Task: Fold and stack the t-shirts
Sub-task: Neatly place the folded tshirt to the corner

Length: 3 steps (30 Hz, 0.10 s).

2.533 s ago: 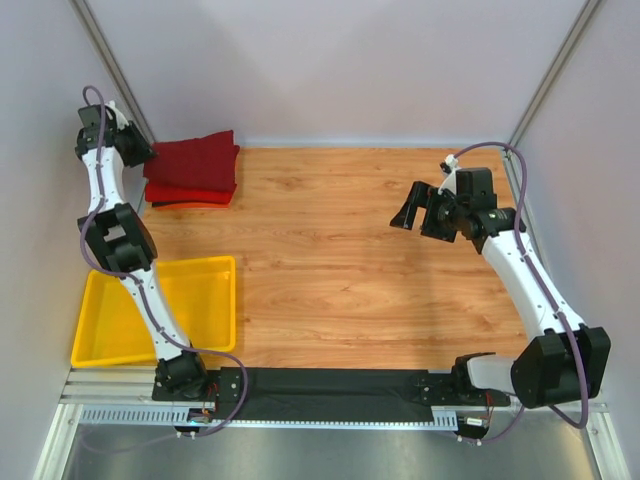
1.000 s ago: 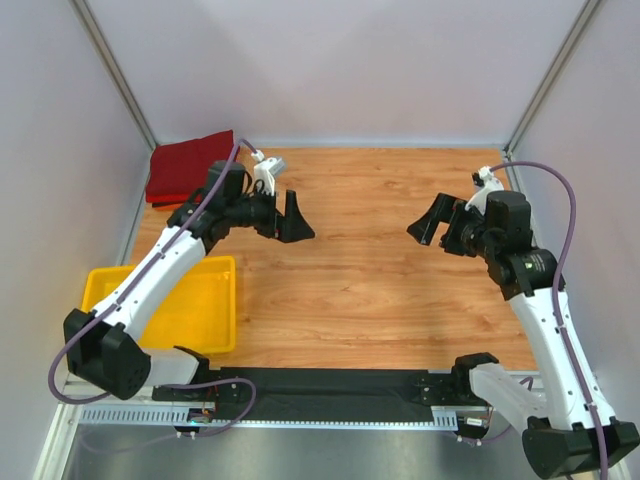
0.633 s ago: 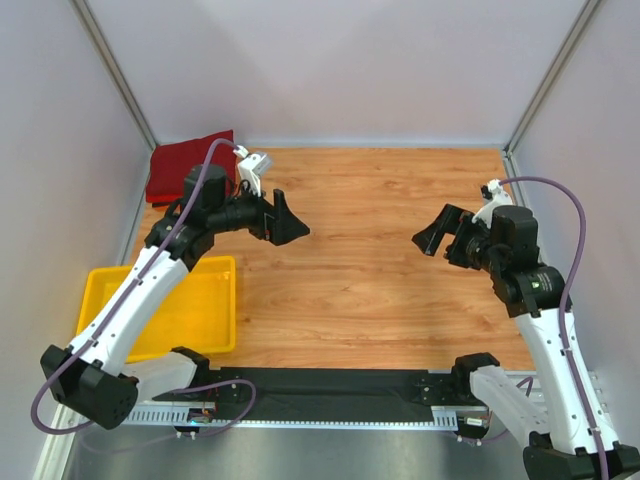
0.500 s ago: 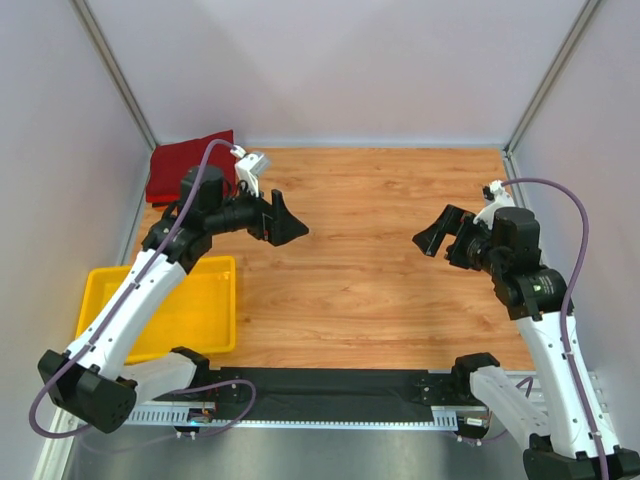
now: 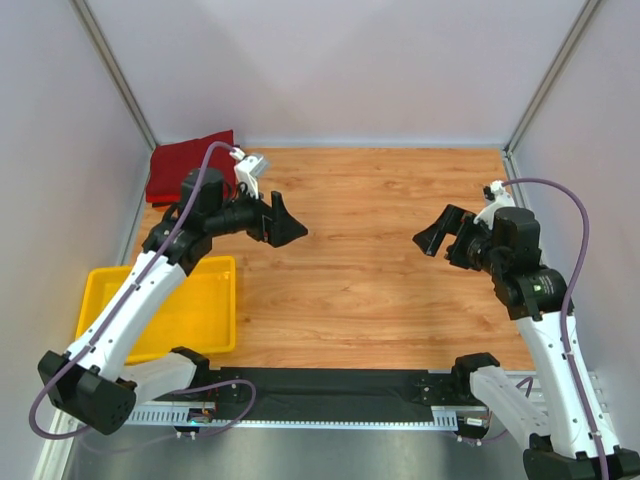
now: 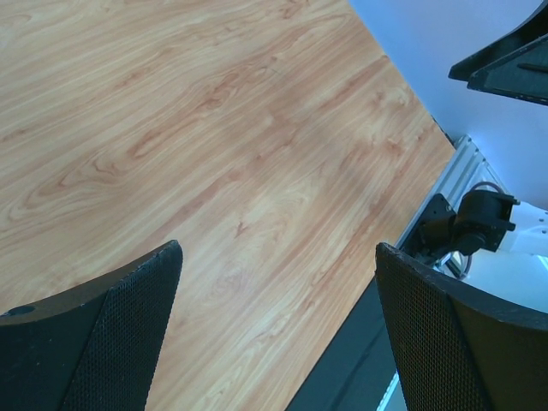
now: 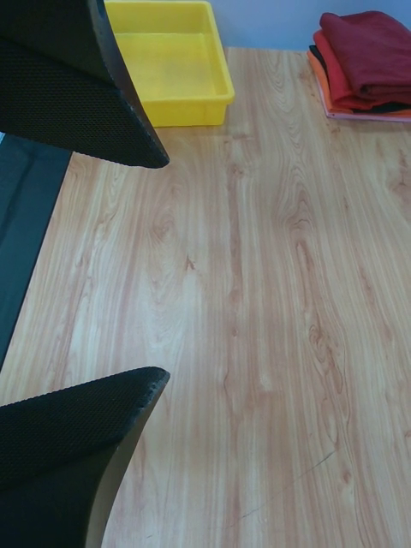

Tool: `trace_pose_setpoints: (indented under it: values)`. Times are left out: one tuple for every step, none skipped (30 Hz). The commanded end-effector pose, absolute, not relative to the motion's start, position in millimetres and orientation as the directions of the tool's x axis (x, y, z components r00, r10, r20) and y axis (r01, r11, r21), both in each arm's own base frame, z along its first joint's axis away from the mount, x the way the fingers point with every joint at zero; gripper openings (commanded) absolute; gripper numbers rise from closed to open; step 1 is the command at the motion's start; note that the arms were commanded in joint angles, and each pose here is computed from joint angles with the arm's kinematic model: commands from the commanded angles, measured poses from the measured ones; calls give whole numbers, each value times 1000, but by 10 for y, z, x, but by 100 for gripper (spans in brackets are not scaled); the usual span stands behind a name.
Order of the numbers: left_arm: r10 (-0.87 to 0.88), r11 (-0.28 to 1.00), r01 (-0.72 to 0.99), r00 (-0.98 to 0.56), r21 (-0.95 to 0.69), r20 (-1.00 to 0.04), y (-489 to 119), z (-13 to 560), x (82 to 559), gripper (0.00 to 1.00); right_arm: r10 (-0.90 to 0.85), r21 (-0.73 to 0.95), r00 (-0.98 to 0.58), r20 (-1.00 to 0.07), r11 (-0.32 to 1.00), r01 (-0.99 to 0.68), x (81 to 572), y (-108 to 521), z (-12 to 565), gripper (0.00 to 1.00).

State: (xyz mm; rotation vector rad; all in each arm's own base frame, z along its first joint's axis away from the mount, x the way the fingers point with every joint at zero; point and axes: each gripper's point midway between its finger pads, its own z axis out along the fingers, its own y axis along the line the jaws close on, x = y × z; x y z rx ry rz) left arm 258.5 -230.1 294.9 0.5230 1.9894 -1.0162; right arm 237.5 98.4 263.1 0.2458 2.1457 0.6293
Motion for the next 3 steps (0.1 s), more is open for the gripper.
trace_pose_setpoints:
  values:
    - [-22, 567, 695, -524, -442, -852, -2309, 3100, 2576, 99, 402, 521, -555, -728, 851, -68, 2395, 964, 2840, 100]
    - [-22, 565, 697, -523, -442, -852, -2312, 3104, 2573, 99, 402, 523, -553, -730, 849, -72, 2397, 971, 2853, 100]
    - [-22, 563, 697, -524, -443, -851, -2318, 3106, 2572, 99, 405, 526, -554, -728, 847, -72, 2398, 975, 2851, 100]
